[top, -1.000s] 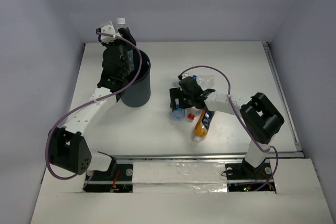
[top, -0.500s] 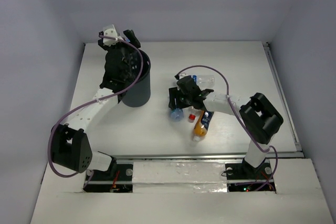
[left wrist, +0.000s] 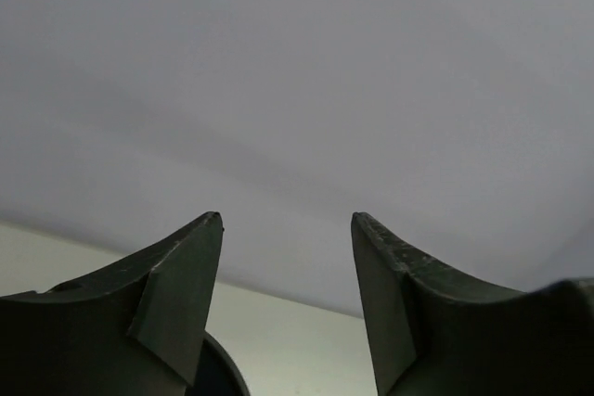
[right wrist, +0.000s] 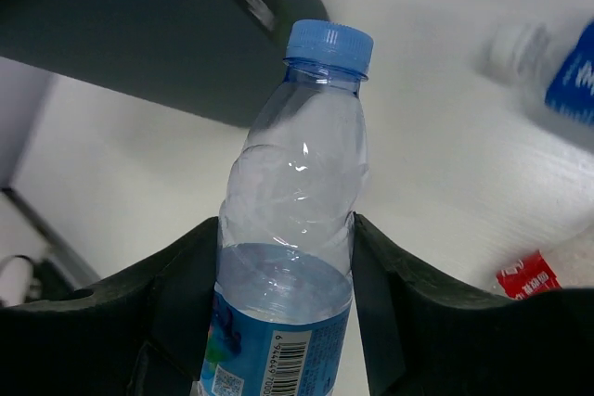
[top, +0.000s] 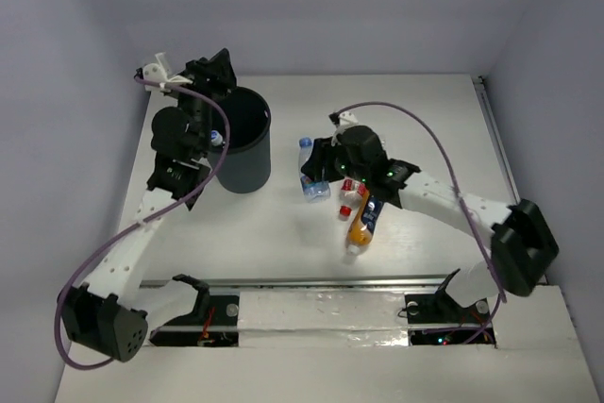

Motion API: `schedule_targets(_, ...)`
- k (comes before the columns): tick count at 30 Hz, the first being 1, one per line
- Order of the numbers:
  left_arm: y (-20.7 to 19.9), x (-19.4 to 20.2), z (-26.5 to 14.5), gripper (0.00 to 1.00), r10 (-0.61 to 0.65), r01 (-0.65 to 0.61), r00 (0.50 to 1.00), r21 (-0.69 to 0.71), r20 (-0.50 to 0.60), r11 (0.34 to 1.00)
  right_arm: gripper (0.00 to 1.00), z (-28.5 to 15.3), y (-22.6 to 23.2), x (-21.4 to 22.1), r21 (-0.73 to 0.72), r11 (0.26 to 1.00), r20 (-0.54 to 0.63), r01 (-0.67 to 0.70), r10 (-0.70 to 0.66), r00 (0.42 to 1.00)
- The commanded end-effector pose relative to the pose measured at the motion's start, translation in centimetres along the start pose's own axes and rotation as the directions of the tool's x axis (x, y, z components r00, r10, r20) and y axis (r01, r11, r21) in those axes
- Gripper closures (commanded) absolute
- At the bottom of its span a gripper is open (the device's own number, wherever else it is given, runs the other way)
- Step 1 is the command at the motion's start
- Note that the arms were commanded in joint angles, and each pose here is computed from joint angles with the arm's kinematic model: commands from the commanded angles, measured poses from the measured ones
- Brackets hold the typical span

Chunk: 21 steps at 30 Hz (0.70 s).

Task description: Put the plastic bottles in the bin

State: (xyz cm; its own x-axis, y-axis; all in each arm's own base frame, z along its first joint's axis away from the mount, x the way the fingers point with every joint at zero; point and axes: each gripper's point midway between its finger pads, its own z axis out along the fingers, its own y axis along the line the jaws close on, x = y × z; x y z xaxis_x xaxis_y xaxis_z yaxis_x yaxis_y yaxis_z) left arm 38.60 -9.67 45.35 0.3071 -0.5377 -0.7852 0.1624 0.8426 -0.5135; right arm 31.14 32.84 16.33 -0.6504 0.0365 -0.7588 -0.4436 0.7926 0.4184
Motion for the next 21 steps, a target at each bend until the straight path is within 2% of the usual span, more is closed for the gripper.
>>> schedule_targets(1, -1.9, -1.1, -2.4, 0.48, -0.136, 0.138, 0.990, 0.095, -0.026, 0.986, 0.49, -5.3, 5.7, -7.7, -0.181, 0.983, 0.232, 0.038, 0.005, 0.973)
schedule_targets(4, -0.8, 0.0, -4.9, 0.59, -0.169, 0.174, 0.984, 0.087, -0.058, 0.981, 0.49, -9.1, 7.9, -12.0, -0.228, 0.970, 0.353, 0.079, 0.007, 0.935)
schedule_targets(6, -0.9, -1.6, -6.6, 0.68, -0.207, 0.210, 0.978, 0.110, -0.034, 0.972, 0.49, -11.3, 9.7, -15.3, -0.263, 0.959, 0.438, 0.109, 0.018, 0.899)
schedule_targets(9, -1.0, -2.1, -8.9, 0.75, -0.233, 0.237, 0.972, 0.141, -0.039, 0.961, 0.49, -12.8, 12.0, -19.5, -0.296, 0.944, 0.517, 0.144, 0.032, 0.855)
schedule_targets(12, -0.8, -2.7, -10.7, 0.78, -0.245, 0.249, 0.969, 0.160, -0.046, 0.955, 0.49, -10.9, 12.9, -21.7, -0.295, 0.944, 0.543, 0.146, 0.040, 0.839)
schedule_targets(17, -1.1, -2.1, -13.5, 0.80, -0.263, 0.279, 0.959, 0.202, -0.105, 0.939, 0.49, -10.0, 15.9, -26.7, -0.339, 0.925, 0.639, 0.173, 0.092, 0.763)
schedule_targets(18, -1.0, -2.4, -14.1, 0.80, -0.267, 0.284, 0.958, 0.209, -0.104, 0.936, 0.49, -7.7, 15.8, -26.5, -0.326, 0.930, 0.626, 0.171, 0.077, 0.776)
schedule_targets(20, -0.8, -1.7, -14.8, 0.80, -0.272, 0.293, 0.954, 0.210, -0.127, 0.933, 0.49, -7.6, 17.2, -28.3, -0.335, 0.923, 0.653, 0.190, 0.082, 0.753)
schedule_targets(21, -0.7, -1.6, -15.3, 0.80, -0.273, 0.296, 0.953, 0.214, -0.133, 0.931, 0.49, -4.8, 16.8, -27.7, -0.310, 0.931, 0.632, 0.194, 0.049, 0.773)
